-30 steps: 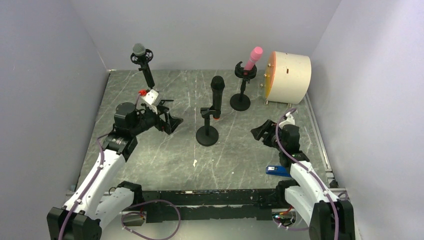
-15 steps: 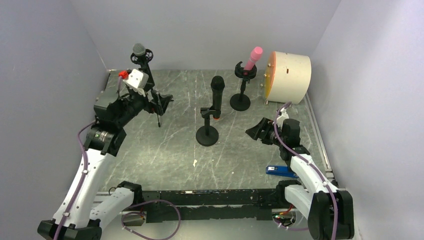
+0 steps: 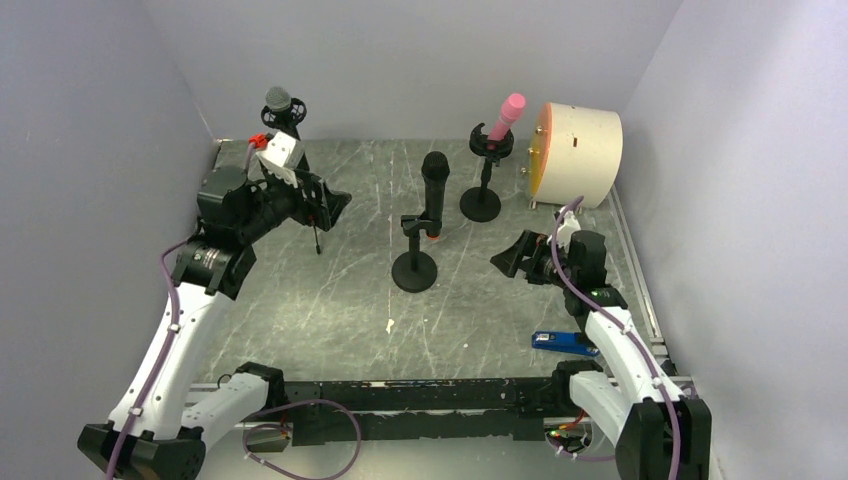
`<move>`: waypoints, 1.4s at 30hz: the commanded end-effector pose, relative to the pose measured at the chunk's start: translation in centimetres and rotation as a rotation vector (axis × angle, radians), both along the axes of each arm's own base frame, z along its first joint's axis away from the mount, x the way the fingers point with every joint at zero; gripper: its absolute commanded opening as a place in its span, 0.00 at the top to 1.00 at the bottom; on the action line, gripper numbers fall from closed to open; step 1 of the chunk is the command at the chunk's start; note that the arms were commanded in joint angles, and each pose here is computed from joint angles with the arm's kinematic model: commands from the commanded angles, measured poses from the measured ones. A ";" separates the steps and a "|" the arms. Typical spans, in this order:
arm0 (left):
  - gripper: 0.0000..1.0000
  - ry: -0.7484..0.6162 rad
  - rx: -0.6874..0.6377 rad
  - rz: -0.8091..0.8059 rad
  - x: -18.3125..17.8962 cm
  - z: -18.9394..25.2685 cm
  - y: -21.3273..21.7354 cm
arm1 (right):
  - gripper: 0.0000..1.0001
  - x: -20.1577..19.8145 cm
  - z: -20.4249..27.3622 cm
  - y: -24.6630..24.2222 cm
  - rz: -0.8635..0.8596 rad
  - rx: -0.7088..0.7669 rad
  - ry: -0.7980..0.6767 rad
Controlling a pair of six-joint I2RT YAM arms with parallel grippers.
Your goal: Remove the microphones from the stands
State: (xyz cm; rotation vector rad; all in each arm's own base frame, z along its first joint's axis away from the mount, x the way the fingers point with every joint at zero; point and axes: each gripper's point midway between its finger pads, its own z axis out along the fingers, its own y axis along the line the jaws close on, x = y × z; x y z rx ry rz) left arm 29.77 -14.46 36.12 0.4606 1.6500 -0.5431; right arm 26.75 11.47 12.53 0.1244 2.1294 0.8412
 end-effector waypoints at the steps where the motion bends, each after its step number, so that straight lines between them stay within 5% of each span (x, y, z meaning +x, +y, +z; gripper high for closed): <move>1: 0.05 0.028 -0.027 -0.014 -0.3 0.0 -0.4 | 0.01 1.2 2.9 -1.4 -0.059 -0.071 -0.075; 5: 0.05 0.038 -0.031 -0.011 -0.3 -0.8 -0.4 | 0.01 1.3 4.0 -1.6 -0.066 -0.075 -0.097; 12: 0.05 0.035 -0.044 -0.344 -2.0 -4.2 -4.9 | 0.01 1.1 5.3 0.9 0.052 0.035 -0.153; 22: 0.09 -0.016 0.028 -0.474 -1.8 -7.5 -9.2 | 0.01 -0.2 5.3 2.5 0.145 0.112 -0.184; 38: 0.10 -0.028 0.107 -0.485 -0.4 -9.8 -13.4 | 0.01 -1.2 4.8 3.5 0.193 0.164 -0.165; 42: 0.17 -0.044 0.144 -0.471 1.2 -9.8 -14.3 | 0.01 -1.3 4.9 3.8 0.200 0.186 -0.171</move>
